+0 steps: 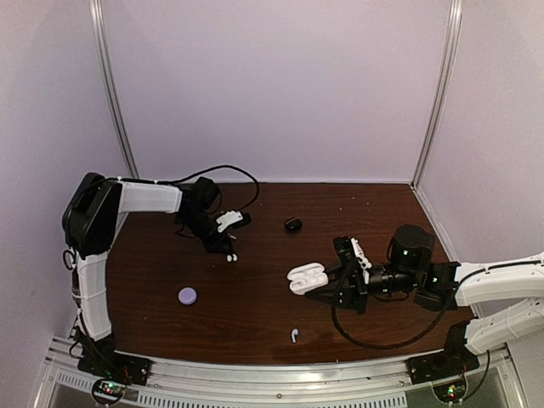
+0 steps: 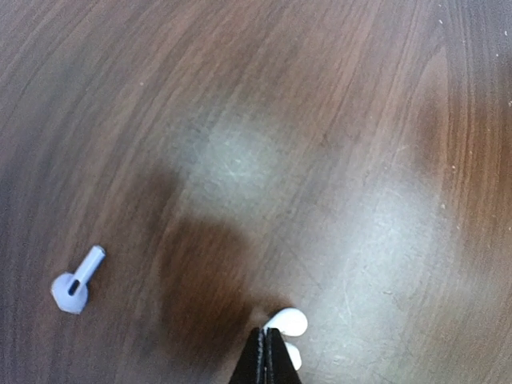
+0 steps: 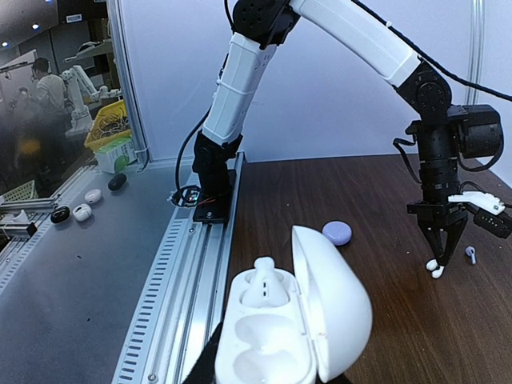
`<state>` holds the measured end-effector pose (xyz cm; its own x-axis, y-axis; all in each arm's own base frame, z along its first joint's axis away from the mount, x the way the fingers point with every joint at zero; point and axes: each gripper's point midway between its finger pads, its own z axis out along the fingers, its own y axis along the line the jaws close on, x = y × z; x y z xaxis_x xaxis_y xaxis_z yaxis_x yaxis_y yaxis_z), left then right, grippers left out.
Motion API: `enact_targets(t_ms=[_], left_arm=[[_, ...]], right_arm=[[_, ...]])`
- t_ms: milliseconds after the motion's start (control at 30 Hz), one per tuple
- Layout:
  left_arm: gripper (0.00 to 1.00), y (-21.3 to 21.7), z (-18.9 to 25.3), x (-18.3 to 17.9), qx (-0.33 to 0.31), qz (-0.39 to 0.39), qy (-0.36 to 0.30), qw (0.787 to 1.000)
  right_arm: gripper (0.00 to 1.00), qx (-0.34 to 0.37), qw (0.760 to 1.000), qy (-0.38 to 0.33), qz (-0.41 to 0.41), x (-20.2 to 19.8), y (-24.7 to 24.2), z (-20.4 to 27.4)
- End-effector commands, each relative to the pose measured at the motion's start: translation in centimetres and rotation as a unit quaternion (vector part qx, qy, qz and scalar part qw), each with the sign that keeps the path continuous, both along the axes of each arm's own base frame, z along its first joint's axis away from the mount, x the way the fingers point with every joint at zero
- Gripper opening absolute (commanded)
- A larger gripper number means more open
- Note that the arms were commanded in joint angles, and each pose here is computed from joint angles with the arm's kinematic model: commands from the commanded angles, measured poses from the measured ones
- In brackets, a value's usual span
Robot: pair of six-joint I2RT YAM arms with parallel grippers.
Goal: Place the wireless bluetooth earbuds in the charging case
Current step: Pick up the right earbud from the center of the board, then insert the right earbud into the right side groove of the charging case.
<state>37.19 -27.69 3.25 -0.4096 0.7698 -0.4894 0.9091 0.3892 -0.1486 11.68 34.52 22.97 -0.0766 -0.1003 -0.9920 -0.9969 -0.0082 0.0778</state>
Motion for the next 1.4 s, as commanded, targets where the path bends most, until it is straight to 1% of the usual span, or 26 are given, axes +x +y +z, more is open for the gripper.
enact_targets(t_ms=[0, 233, 400, 467, 633, 700, 800, 900, 1000, 1100, 1200, 1367], left_arm=[[0.00, 0.0, 0.6, -2.5, 0.002, -0.002, 0.034, 0.999], [0.00, -0.9, 4.8, -1.9, -0.048, 0.014, -0.007, 0.999], [0.00, -1.6, 9.7, -2.2, -0.108, 0.020, -0.058, 0.992], [0.00, -2.1, 12.2, -2.7, -0.130, 0.018, -0.094, 0.987], [0.00, -4.4, 19.2, -6.1, -0.186, -0.007, -0.180, 0.966], [0.00, -5.3, 21.9, -7.8, -0.221, -0.014, -0.207, 0.953], [0.00, -6.2, 24.9, -10.2, -0.252, -0.014, -0.241, 0.937], [0.00, -7.2, 26.8, -12.9, -0.270, -0.023, -0.253, 0.929], [0.00, -8.5, 28.3, -15.9, -0.305, -0.037, -0.243, 0.920], [0.00, -10.0, 28.9, -18.3, -0.324, -0.055, -0.238, 0.914], [0.00, -11.6, 28.9, -20.4, -0.323, -0.075, -0.239, 0.913], [0.00, -13.7, 28.3, -22.3, -0.315, -0.097, -0.244, 0.912]], right_arm=[[0.00, 0.013, 1.000, -0.007, -0.005, 0.2, -0.1, 1.0], [0.00, 0.011, 1.000, 0.000, -0.023, 0.7, -0.3, 0.6], [0.00, 0.002, 0.999, 0.021, -0.043, 1.6, -0.1, -0.4], [0.00, 0.001, 0.999, 0.031, -0.045, 1.9, 0.1, -0.7], [0.00, 0.007, 0.998, 0.046, -0.044, 2.5, 0.5, -0.7], [0.00, 0.010, 0.998, 0.047, -0.044, 2.7, 0.5, -0.5], [0.00, 0.013, 0.998, 0.051, -0.041, 2.8, 0.7, -0.3], [0.00, 0.017, 0.998, 0.055, -0.034, 2.9, 0.9, -0.1], [0.00, 0.022, 0.998, 0.058, -0.025, 2.7, 1.1, 0.0], [0.00, 0.032, 0.997, 0.063, -0.013, 2.5, 1.3, 0.4], [0.00, 0.042, 0.997, 0.064, 0.002, 2.1, 1.4, 1.0], [0.00, 0.048, 0.997, 0.061, 0.010, 1.9, 1.5, 1.6]])
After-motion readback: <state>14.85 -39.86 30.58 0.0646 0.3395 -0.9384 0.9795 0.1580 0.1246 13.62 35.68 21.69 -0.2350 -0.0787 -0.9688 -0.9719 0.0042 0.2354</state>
